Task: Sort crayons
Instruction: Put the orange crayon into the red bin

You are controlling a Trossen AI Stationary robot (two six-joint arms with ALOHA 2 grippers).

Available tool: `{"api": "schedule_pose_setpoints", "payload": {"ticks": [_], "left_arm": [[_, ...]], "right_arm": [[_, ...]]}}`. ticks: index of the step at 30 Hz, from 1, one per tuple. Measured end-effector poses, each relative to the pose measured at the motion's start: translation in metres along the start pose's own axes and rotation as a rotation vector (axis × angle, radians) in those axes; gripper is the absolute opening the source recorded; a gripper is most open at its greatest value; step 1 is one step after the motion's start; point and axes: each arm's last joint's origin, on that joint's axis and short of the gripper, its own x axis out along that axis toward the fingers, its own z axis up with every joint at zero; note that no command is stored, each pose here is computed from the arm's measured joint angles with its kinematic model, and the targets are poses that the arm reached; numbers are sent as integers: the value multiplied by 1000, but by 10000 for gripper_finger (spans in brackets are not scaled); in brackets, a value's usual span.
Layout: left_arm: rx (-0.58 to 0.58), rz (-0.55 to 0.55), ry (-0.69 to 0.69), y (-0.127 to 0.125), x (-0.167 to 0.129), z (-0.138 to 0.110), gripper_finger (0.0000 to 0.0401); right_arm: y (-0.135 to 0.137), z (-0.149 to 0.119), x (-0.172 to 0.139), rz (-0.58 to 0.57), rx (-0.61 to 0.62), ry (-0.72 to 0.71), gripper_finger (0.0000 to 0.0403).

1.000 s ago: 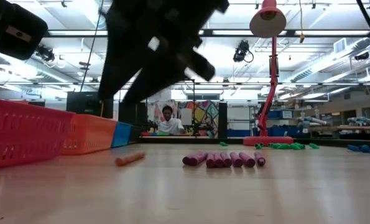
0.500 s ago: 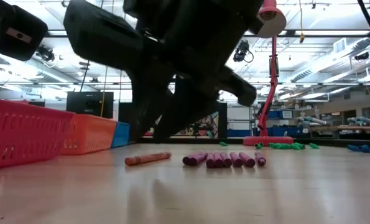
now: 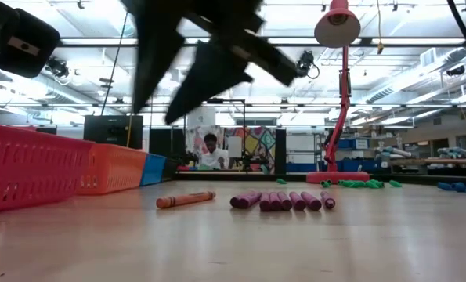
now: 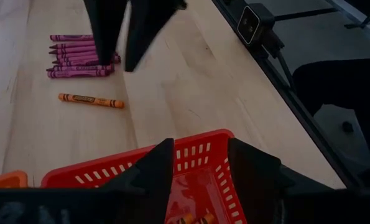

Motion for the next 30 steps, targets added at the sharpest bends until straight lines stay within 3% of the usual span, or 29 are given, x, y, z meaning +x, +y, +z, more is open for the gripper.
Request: {"api": "schedule_pose_setpoints", "payload": {"ticks": [4,7,15,21,30], "left_arm": [[0,0,1,0,0,0,164],[1,1,2,0,0,0,164],[6,7,2,1,1,0,164],[16,6,1,1,1,0,164],[12,6,1,1,1,0,164]], "right_arm": [[10,2,3,88,33,-34,132],[13,-5,5,92,61,-40,132],[-9,-15,11,-109,92,39,132],[-17,-7,18,-148,34,44,132],[-33,2,44,-168,96,129,132]]}}
